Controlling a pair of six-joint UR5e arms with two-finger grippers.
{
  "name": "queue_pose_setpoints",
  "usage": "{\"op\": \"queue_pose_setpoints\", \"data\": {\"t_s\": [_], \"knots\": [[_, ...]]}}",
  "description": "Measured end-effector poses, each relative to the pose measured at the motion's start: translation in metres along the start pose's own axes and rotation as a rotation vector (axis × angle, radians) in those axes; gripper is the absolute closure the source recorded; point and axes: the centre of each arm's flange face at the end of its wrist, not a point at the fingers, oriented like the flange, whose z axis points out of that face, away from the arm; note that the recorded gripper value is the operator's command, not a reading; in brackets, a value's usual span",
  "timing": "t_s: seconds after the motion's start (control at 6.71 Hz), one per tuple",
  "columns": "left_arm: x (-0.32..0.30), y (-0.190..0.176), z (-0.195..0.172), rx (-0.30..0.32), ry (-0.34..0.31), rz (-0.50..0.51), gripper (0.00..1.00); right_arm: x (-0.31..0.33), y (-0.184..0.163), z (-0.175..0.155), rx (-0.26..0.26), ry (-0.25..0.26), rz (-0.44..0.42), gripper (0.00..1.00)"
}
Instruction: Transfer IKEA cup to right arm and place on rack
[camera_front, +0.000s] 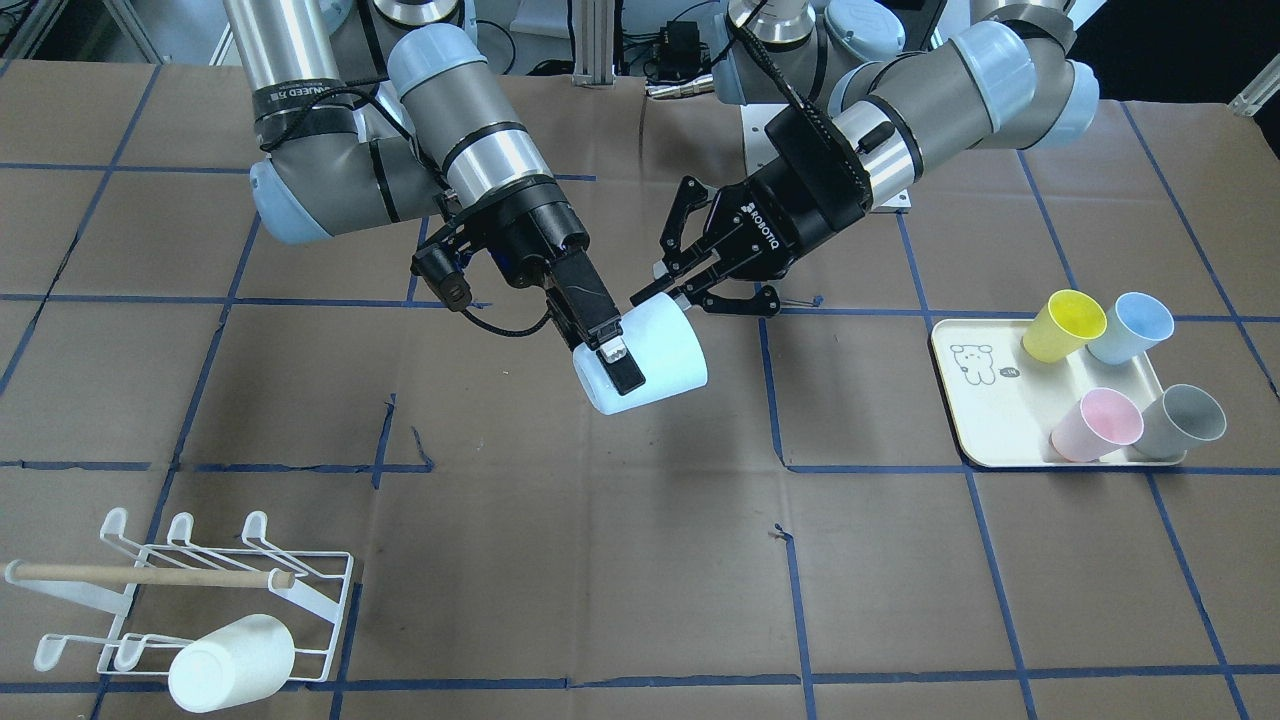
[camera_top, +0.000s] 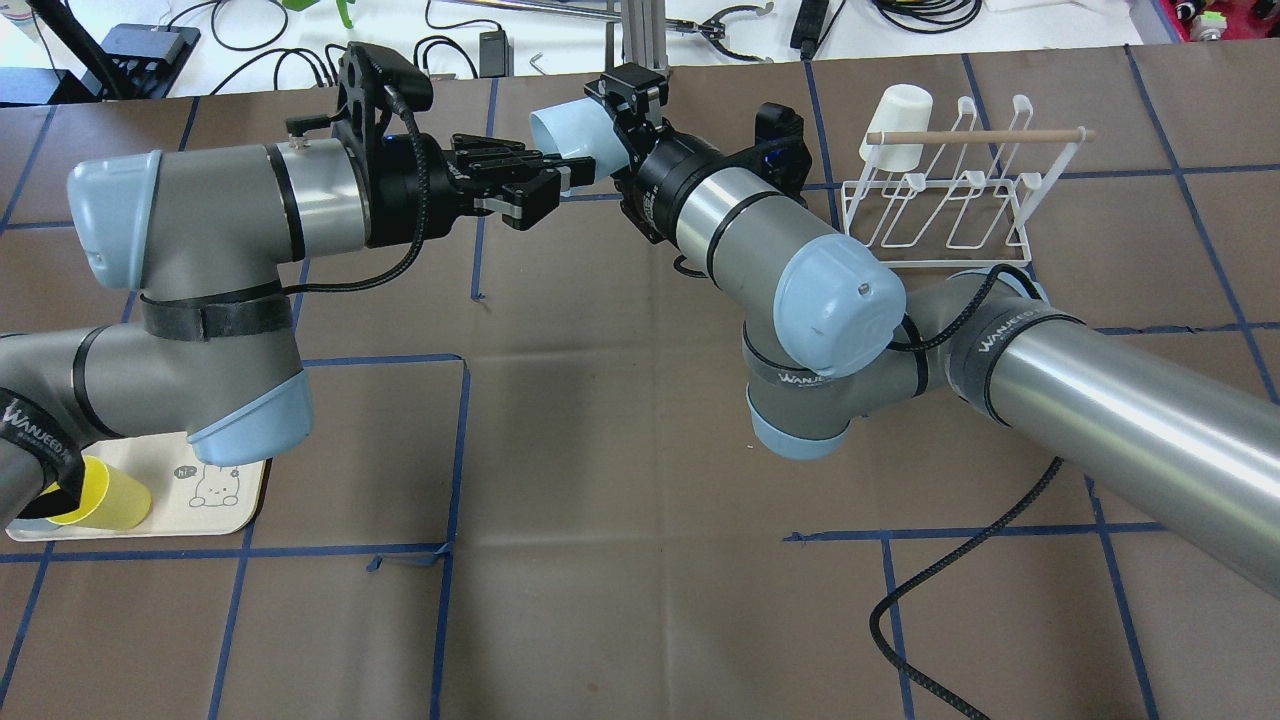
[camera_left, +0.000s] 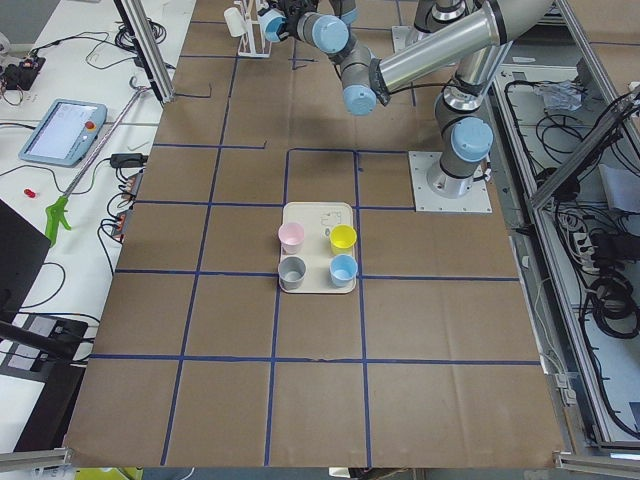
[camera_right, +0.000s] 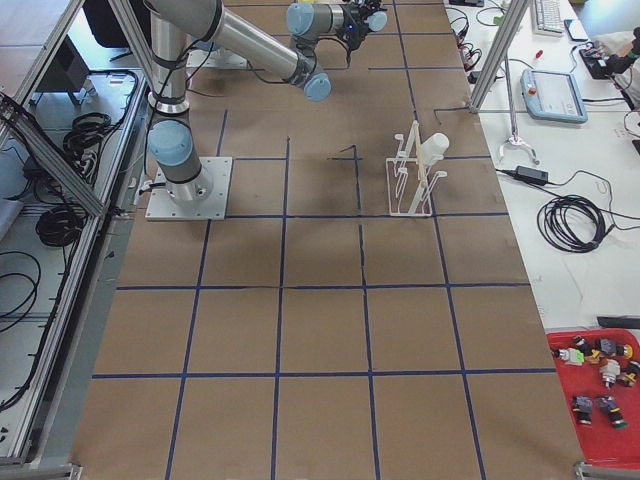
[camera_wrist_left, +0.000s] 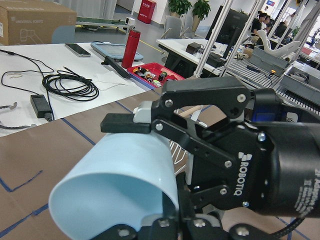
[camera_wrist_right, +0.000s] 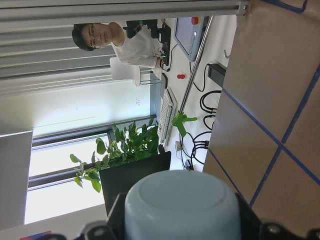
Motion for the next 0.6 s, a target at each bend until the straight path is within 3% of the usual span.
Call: {"op": "queue_pose_setpoints", "data": {"t_s": [0.15, 0.6], "knots": [[-0.0025, -0.0008, 0.0005, -0.002, -0.009, -0.022, 0.01, -0.0001, 0.0000, -0.0001, -0.001, -0.001, -0.001, 0.65], [-0.0051, -0.0051, -0.0090, 0.011, -0.033, -0.084, 0.01, -0.0022, 0.0002, -0.0009, -0.001, -0.007, -0.004, 0.78]]}}
